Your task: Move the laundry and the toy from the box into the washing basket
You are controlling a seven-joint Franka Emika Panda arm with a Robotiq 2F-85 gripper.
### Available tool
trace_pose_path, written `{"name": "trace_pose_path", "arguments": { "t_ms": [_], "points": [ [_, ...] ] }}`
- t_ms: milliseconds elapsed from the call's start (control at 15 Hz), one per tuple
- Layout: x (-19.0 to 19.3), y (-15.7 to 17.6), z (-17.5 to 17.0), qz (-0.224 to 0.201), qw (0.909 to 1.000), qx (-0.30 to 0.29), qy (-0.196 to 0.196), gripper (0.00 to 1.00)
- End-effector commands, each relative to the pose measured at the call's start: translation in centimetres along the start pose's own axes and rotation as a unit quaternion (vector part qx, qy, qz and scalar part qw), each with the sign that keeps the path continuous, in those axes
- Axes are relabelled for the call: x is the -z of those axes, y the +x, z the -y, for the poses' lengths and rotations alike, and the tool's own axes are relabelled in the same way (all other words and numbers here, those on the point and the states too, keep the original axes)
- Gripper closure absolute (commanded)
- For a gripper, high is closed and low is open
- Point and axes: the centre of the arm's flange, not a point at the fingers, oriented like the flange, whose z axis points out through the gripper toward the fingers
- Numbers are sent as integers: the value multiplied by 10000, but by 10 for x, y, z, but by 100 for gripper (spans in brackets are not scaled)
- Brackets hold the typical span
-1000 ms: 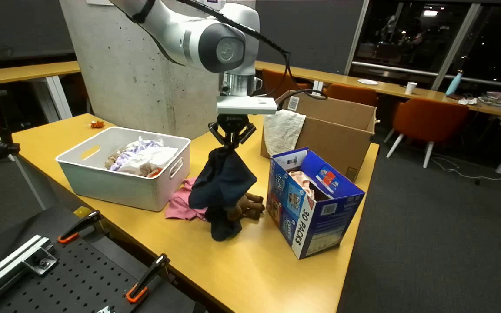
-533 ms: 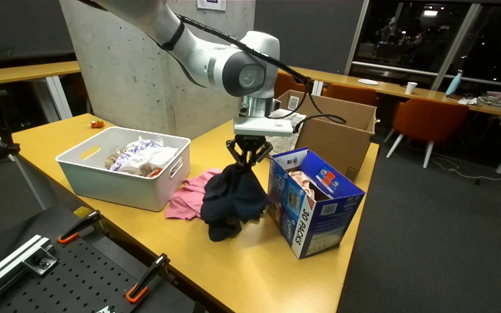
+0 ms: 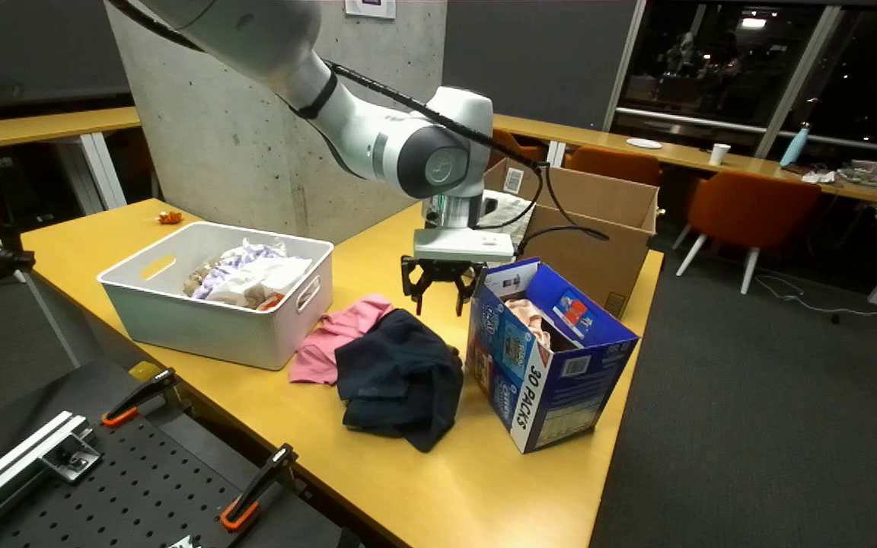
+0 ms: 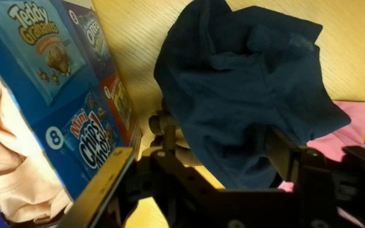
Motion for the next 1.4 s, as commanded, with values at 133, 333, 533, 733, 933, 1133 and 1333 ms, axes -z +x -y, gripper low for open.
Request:
{"name": "trace_pose_path", "arguments": {
  "t_ms": [133, 333, 533, 733, 933, 1133, 1333],
  "points": [
    [-30, -6, 46, -195, 9996, -219, 15, 0],
    [-61, -6, 53, -315, 9990, -296, 95, 0],
    [-81, -13, 55, -393, 9986, -338, 50, 0],
    [-99, -8, 44, -497, 9981, -376, 1, 0],
    [-120, 7, 41, -613, 9975, -351, -24, 0],
    [-142, 25, 39, -727, 9970, -265, 89, 0],
    [-163, 35, 36, -719, 9968, -275, 214, 0]
  ]
}}
